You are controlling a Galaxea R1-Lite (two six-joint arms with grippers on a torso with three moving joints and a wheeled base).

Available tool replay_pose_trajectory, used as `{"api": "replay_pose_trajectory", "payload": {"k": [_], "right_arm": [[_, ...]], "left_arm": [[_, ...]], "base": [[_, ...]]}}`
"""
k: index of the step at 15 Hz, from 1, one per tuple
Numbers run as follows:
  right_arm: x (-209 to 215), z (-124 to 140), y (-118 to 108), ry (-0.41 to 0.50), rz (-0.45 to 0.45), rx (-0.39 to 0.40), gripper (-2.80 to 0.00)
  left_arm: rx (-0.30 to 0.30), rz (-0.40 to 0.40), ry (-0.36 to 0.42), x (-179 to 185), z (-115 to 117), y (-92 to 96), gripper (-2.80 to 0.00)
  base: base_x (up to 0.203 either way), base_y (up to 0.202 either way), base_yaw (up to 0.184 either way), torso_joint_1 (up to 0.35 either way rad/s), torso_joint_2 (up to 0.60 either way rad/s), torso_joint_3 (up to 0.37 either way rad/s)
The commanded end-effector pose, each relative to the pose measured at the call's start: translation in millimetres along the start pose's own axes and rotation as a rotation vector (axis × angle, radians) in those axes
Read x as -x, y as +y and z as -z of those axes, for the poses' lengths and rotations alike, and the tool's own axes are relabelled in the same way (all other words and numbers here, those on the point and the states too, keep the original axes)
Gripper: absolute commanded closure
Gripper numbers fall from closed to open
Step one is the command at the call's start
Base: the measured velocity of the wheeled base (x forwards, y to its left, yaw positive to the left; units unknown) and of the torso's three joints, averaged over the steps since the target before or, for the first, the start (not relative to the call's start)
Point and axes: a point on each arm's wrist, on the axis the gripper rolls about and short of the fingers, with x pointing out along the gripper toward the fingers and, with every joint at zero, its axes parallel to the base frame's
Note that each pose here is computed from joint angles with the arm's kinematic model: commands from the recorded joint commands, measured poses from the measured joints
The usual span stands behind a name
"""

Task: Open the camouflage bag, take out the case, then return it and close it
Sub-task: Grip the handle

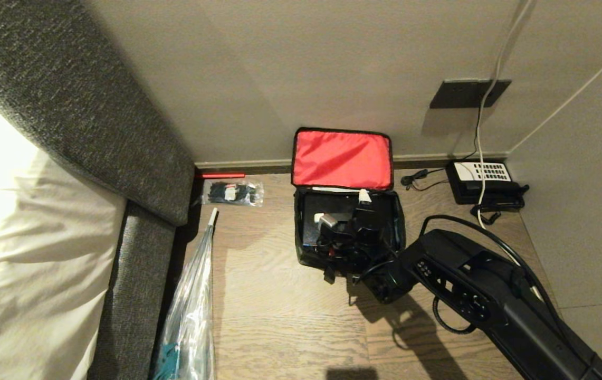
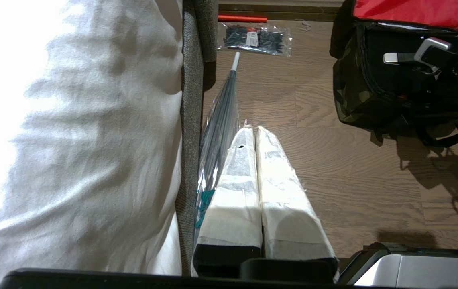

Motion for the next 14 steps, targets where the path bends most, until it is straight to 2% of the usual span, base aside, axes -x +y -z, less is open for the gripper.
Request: {"api": "replay_pose_trajectory", "payload": {"k": [1, 5, 9, 14], "right_arm": [[-9, 2, 0, 0.015, 0.022, -0.005, -2.8], [-21, 5, 1, 0.03, 0.058, -0.028, -2.8], [-30, 7, -9, 0.041, 0.103, -0.044, -2.8], [-30, 7, -3, 0.049, 0.095, -0.046, -2.8]], "left_arm": [[0.001, -0.001, -0.001, 0, 0, 0.0, 0.0], [0.001, -0.001, -0.001, 0, 0, 0.0, 0.0], [0.001, -0.001, -0.001, 0, 0, 0.0, 0.0], [0.001, -0.001, -0.001, 0, 0, 0.0, 0.0]], "base": [[0.0, 0.0, 0.0, 0.0, 0.0, 0.0], [0.0, 0.0, 0.0, 0.0, 0.0, 0.0], [0.0, 0.0, 0.0, 0.0, 0.0, 0.0], [0.0, 0.0, 0.0, 0.0, 0.0, 0.0]]}}
